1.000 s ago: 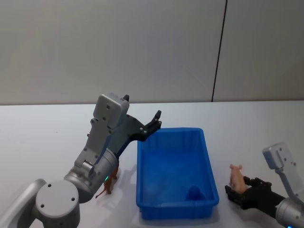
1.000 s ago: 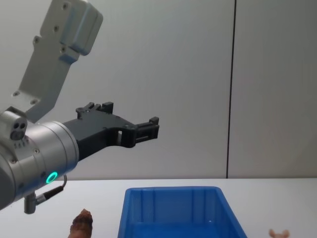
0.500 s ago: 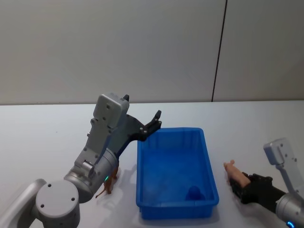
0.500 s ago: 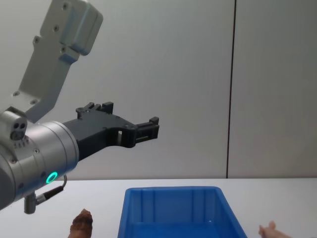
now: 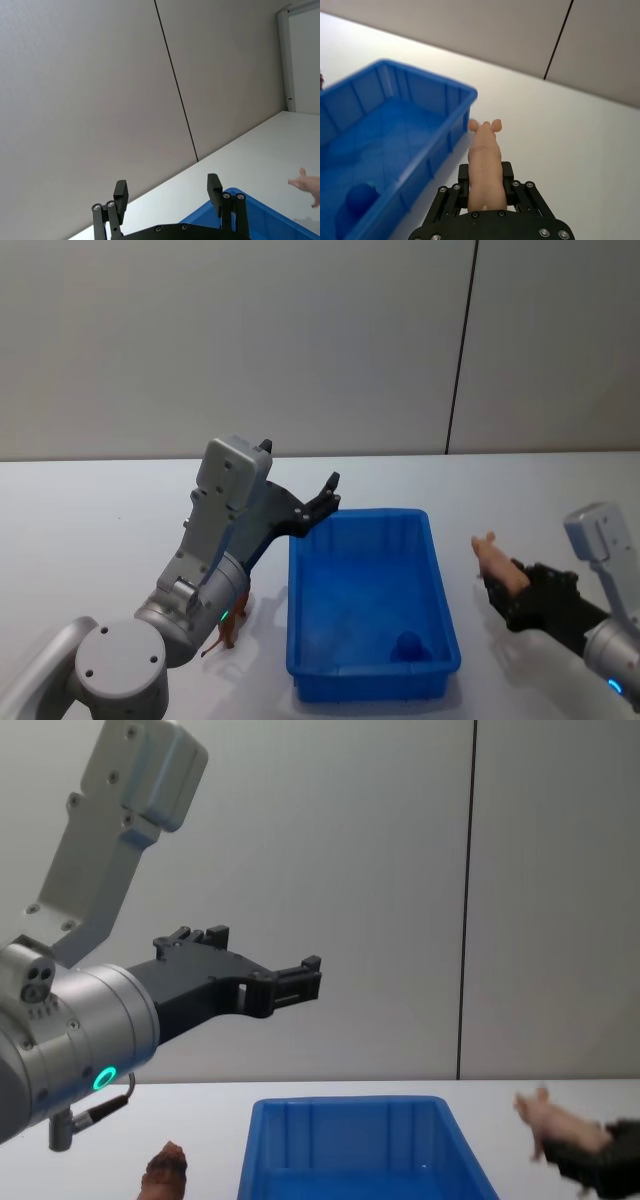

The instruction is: Pick up the two dolls from the table and place them into the box.

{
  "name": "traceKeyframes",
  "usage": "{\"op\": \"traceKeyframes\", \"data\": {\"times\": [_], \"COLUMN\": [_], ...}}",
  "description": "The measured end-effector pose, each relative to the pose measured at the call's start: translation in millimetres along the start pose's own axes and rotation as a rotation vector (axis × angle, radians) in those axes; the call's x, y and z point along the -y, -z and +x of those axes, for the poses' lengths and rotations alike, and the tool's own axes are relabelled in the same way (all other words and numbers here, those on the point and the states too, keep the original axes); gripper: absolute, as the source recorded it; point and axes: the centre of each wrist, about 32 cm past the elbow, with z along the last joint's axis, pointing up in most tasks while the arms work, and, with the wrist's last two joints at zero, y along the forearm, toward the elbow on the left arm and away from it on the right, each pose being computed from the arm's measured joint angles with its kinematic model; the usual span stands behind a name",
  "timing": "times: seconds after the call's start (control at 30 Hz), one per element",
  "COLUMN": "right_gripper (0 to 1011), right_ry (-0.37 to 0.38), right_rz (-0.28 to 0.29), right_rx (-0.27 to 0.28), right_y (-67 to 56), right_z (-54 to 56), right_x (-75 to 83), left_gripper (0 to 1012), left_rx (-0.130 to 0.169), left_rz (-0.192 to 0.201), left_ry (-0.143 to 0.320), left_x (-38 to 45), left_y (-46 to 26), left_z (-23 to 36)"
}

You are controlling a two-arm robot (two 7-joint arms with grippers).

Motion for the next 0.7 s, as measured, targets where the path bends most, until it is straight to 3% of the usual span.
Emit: {"op": "traceKeyframes", "data": {"times": [0.33,0.7], "right_gripper": [368,368], "right_ry": [-0.065,-0.183], "right_rz": [0.11,0.123], "right_rx": [0.028,0.0], "right_y": [-26.3,-45.3], "right_z": [-2.3,-12.9], "right_x": [-0.6,-11.0], "left_gripper": [1001,1001], "left_rx": [0.0,0.0], "left_rz": [0.0,0.0], "left_ry": [0.0,0.0], "left_x": [0.0,0.0], "left_y": [0.0,0.0], "left_z": [0.0,0.0]}}
